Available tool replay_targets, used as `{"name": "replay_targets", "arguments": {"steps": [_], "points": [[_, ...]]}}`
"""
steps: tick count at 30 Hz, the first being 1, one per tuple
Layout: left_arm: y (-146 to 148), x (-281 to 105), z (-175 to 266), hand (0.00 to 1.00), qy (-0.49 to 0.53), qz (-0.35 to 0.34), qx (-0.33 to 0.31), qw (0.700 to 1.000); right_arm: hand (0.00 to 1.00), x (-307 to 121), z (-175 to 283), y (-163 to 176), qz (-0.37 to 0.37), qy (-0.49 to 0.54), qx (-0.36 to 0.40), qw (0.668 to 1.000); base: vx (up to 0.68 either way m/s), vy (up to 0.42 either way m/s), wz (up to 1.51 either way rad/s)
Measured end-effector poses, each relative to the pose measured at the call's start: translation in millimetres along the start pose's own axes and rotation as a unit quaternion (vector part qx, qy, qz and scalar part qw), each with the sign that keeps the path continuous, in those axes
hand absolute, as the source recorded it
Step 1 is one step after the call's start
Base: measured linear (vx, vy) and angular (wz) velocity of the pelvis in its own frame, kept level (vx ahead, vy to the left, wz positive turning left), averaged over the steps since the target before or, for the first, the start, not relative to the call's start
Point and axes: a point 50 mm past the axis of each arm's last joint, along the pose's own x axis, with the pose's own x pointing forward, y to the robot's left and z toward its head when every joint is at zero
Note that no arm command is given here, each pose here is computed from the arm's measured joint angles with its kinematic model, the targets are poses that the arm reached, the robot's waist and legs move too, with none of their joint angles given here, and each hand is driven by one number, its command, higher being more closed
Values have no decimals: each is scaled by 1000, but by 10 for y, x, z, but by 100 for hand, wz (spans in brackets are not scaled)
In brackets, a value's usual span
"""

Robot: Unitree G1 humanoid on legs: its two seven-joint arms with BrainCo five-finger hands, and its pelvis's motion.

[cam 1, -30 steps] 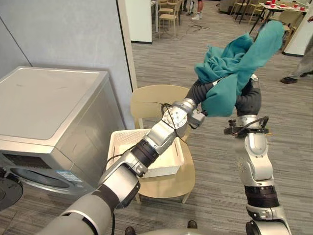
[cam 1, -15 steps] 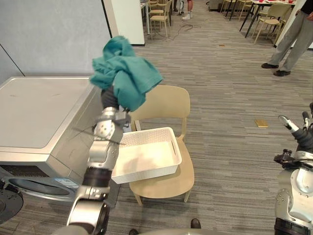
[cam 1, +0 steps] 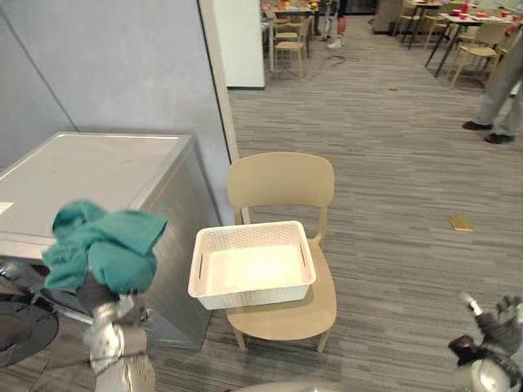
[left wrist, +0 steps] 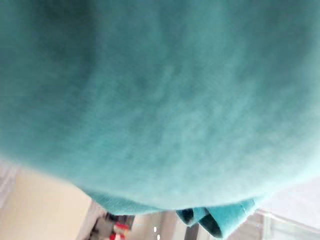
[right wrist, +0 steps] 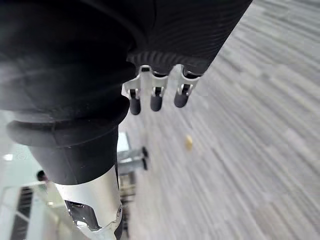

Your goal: Pick up the laundry basket with both hands and put the clothes into the washing machine.

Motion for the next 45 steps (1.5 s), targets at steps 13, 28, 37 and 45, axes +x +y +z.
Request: {"name": "replay_targets", "arguments": {"steps": [13,28,37,45], "points": [[1270,-758,-954,100,227,267,41,936,0,-605,-1308,-150,-50,302,30,952,-22,7,27],[1024,-1196,-1753,100,471,189,108,855,0,-756,-1671,-12,-33,425,-9,904,61,25,3],[698,-878,-1759,100,429,163,66,886,0,-181,-1222,794,107,311,-35,944,-21,-107,150],[692,-1090,-1868,100,480,132,120,859,0,-84,-1237,516,50,333,-37,941,-9,182,103]]}}
